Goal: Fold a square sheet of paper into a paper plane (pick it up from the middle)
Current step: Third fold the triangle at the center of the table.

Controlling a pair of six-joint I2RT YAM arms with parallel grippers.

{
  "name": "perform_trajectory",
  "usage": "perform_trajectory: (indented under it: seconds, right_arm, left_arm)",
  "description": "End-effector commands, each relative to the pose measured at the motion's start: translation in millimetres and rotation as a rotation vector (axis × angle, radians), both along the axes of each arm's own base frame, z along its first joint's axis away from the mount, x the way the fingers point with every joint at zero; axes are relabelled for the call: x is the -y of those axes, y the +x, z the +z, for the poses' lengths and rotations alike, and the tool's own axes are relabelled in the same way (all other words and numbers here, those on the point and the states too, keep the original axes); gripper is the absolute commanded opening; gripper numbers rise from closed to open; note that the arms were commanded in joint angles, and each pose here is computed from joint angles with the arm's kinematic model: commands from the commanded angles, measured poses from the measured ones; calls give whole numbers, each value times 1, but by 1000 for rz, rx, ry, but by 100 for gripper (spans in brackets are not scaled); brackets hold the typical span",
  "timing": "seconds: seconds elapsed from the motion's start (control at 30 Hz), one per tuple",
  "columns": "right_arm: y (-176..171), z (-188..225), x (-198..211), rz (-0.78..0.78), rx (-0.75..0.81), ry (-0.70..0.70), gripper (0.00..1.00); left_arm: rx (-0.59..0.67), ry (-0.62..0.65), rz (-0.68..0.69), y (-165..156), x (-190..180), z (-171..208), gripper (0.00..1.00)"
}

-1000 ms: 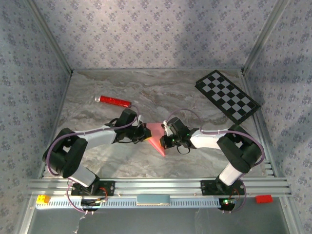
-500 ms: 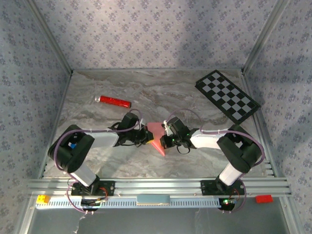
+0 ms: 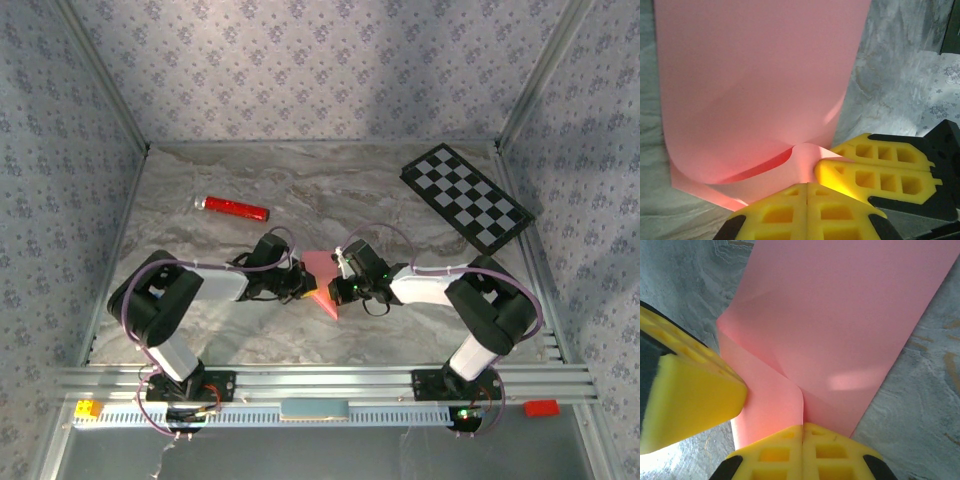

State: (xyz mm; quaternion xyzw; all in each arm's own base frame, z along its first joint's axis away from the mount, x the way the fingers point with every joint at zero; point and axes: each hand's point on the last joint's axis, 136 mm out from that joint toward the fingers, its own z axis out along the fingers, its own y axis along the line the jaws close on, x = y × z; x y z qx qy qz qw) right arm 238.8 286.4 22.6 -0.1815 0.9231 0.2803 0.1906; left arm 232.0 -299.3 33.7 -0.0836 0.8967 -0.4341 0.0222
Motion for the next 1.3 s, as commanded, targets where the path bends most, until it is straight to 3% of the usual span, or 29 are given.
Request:
perform_trajectory:
  seconds: [0.0, 0.4, 0.53, 0.87, 0.97, 1.07, 1.27]
  right_arm:
    - [-3, -18, 17, -42, -42, -81, 0]
    - [-3, -15, 16, -39, -39, -72, 0]
    - [0, -7, 13, -43, -30, -56, 5]
    - [9, 39, 26, -149, -3, 35, 39]
    - [-2, 52, 17, -102, -25, 119, 37]
    - [-20, 61, -2, -5, -85, 206, 26]
    - [-42, 48, -25, 84, -145, 173, 11]
  left_arm:
    - [0, 20, 7, -1, -2, -10, 0]
    - [-29, 81, 6, -7, -11, -31, 0]
    - [-32, 93, 4, -8, -12, -32, 0]
    - [-20, 105, -7, -6, -12, -30, 0]
    - [-18, 103, -5, -6, -11, -30, 0]
    - [-16, 103, -3, -4, -11, -29, 0]
    - [-16, 104, -8, -4, -10, -29, 0]
